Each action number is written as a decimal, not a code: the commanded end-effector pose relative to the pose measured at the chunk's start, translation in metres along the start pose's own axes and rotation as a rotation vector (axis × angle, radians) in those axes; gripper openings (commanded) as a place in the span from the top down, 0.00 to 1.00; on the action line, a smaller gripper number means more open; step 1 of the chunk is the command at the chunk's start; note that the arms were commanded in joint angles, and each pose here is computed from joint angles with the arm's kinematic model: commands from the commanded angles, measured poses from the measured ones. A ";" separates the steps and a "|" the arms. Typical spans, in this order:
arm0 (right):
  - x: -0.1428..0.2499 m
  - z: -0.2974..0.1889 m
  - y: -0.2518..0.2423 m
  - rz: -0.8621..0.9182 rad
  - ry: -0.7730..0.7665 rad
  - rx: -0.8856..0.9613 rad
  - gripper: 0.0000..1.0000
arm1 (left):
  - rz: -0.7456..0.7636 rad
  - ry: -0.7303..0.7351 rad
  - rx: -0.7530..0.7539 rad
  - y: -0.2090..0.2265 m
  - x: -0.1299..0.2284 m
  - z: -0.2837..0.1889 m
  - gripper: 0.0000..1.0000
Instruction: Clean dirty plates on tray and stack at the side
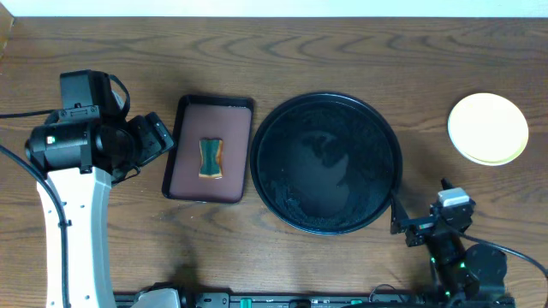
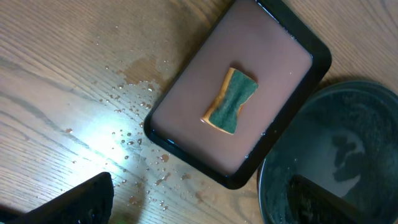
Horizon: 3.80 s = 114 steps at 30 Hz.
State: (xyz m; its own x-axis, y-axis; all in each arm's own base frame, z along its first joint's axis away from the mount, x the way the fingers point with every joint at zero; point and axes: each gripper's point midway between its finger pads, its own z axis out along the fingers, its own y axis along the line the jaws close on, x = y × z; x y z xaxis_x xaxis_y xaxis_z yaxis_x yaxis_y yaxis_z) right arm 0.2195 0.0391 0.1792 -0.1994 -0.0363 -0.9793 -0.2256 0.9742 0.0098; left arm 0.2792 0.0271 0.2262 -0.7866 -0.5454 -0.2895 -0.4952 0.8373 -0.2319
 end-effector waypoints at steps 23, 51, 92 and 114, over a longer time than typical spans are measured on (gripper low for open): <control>0.013 0.025 -0.007 -0.036 -0.149 0.019 0.01 | 0.009 -0.017 0.001 -0.001 -0.004 -0.005 0.11; 0.013 0.025 -0.007 -0.036 -0.149 0.019 0.01 | 0.273 -0.695 0.310 -0.048 -0.010 -0.055 0.10; 0.013 0.025 -0.007 -0.036 -0.149 0.019 0.01 | 0.339 -1.035 0.422 0.006 0.065 0.055 0.10; 0.013 0.025 -0.007 -0.036 -0.149 0.019 0.01 | 0.347 -0.938 0.377 0.012 0.073 0.078 0.10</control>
State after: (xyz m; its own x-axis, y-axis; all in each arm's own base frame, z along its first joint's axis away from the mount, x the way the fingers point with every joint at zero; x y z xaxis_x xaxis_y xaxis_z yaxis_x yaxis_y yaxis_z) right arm 0.2426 0.0378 0.1625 -0.0488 -0.0345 -0.9982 -0.2150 0.9763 -0.0233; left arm 0.2462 -0.0074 0.1455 -0.1308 -0.2422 -0.9614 -0.0046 0.9698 -0.2437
